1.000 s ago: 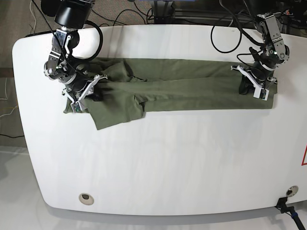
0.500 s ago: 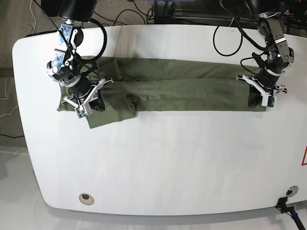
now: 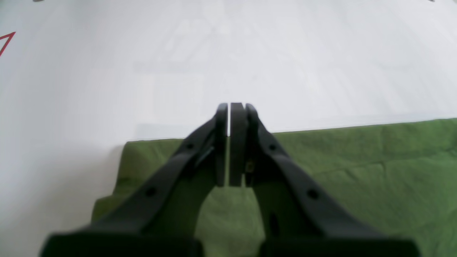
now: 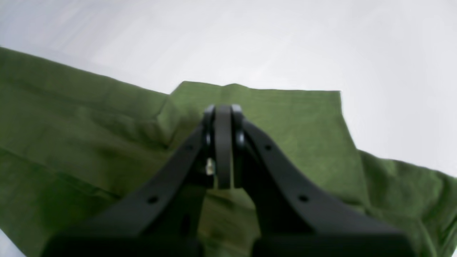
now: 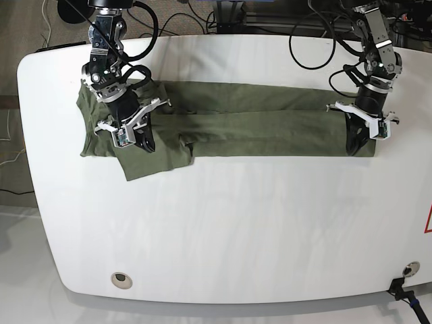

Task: Fold the T-shirt properly
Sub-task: 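Lower the folded hem, release, and press the fold flat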

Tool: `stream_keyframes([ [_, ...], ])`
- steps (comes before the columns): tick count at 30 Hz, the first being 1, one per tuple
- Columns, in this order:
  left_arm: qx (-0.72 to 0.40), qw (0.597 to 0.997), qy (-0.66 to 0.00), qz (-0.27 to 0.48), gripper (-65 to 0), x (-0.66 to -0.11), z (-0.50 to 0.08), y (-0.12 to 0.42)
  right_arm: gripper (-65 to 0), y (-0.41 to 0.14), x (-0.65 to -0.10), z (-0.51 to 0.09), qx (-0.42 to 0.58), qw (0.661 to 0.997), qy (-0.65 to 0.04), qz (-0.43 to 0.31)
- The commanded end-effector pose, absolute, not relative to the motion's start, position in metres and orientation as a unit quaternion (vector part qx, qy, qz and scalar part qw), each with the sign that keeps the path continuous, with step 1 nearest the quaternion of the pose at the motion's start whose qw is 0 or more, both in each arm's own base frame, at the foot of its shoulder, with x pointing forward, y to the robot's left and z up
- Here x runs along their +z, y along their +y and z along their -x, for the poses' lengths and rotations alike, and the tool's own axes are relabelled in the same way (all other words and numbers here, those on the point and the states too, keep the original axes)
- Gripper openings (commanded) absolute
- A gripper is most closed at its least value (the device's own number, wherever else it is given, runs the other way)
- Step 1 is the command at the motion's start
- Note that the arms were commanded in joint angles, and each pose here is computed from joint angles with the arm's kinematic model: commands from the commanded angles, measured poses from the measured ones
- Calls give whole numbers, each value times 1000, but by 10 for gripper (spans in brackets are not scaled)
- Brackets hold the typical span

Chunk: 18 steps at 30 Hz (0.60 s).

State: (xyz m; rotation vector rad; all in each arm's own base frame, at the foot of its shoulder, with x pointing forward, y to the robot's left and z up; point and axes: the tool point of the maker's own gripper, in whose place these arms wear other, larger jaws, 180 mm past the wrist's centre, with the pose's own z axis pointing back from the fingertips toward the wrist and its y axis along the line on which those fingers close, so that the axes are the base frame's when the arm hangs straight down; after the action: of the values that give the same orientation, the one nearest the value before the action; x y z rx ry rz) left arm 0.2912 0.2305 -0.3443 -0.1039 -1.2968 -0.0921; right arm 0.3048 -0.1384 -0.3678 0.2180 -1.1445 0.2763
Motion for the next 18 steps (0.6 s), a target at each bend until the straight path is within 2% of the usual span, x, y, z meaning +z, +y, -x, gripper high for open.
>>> stream_keyframes([
  [1,-44,783,-619,49,-650,-333,-293,232,-650,-141,-354,-310,129,811,-561,-101],
  [11,-43,816,-574,52,-650,-363,-251,231,-650,-138,-379,-272,129,835,-523,-110],
  [18,-42,821,-567,54,-650,-368,-246,231,-650,-139,-389,-259,126,845,-508,-111],
])
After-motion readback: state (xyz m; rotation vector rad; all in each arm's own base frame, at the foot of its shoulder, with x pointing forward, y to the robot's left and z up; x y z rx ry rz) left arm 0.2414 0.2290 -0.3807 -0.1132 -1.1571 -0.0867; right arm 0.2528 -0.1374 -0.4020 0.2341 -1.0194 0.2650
